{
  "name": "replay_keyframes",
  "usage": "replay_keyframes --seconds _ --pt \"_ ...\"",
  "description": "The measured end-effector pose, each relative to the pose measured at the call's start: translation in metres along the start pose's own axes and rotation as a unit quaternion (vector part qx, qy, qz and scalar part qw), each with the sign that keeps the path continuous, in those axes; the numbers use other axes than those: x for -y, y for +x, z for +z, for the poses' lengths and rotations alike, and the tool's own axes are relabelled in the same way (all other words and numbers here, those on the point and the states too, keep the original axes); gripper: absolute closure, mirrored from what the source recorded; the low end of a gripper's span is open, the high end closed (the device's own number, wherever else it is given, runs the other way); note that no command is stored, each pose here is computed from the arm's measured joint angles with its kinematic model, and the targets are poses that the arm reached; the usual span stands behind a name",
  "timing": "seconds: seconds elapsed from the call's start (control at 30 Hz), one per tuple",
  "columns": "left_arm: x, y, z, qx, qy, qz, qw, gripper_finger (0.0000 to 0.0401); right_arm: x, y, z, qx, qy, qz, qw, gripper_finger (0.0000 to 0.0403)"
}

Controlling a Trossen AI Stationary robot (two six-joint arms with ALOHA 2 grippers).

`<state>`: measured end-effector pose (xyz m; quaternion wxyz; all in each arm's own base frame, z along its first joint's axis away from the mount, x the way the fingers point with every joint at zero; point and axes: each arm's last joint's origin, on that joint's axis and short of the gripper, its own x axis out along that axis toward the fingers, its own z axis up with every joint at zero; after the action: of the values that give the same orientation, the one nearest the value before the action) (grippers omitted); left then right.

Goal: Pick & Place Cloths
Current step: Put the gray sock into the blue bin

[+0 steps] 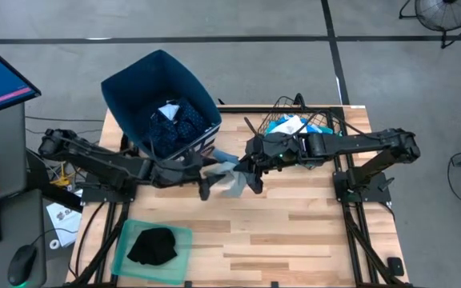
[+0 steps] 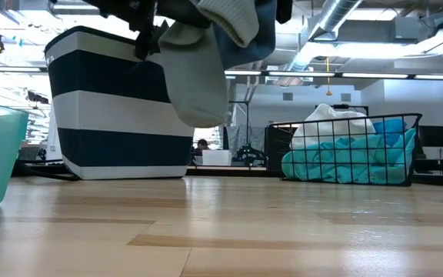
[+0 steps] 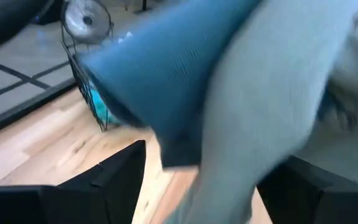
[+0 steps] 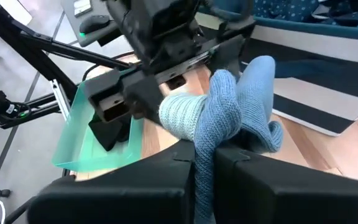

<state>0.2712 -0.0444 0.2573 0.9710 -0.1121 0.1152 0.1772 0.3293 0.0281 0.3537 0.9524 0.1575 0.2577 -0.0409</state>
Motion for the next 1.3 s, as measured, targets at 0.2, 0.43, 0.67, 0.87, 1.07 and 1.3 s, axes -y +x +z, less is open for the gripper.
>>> replay_keyframes --seconds 0.2,0.43,0.67,0.87,1.07,1.3 --pt "0.0 -0.009 0.014 0.037 -0.023 -0.017 0.999 0.0263 0.0 0.003 -0.001 -0.004 0.003 -0.001 1.0 0.0393" --pt "0.008 -0.04 0.031 0.067 -0.04 -0.083 0.993 0.0396 0.0 0.003 -0.001 -0.004 0.002 -0.002 1.0 0.0386" --pt "0.013 -0.086 0.048 0.112 -0.06 -0.123 0.984 0.0401 -0.002 0.002 -0.001 -0.001 -0.001 0.003 1.0 0.037" --pt "0.011 -0.122 0.06 0.147 -0.095 -0.152 0.973 0.0401 -0.005 0.002 -0.009 -0.03 -0.008 -0.002 1.0 0.036" --pt "0.012 -0.147 0.064 0.154 -0.116 -0.194 0.962 0.04 -0.011 0.001 -0.014 -0.045 -0.015 0.002 0.999 0.036" --pt "0.024 -0.146 0.053 0.134 -0.087 -0.184 0.97 0.04 -0.019 0.0 -0.016 -0.044 -0.021 0.013 0.999 0.036"
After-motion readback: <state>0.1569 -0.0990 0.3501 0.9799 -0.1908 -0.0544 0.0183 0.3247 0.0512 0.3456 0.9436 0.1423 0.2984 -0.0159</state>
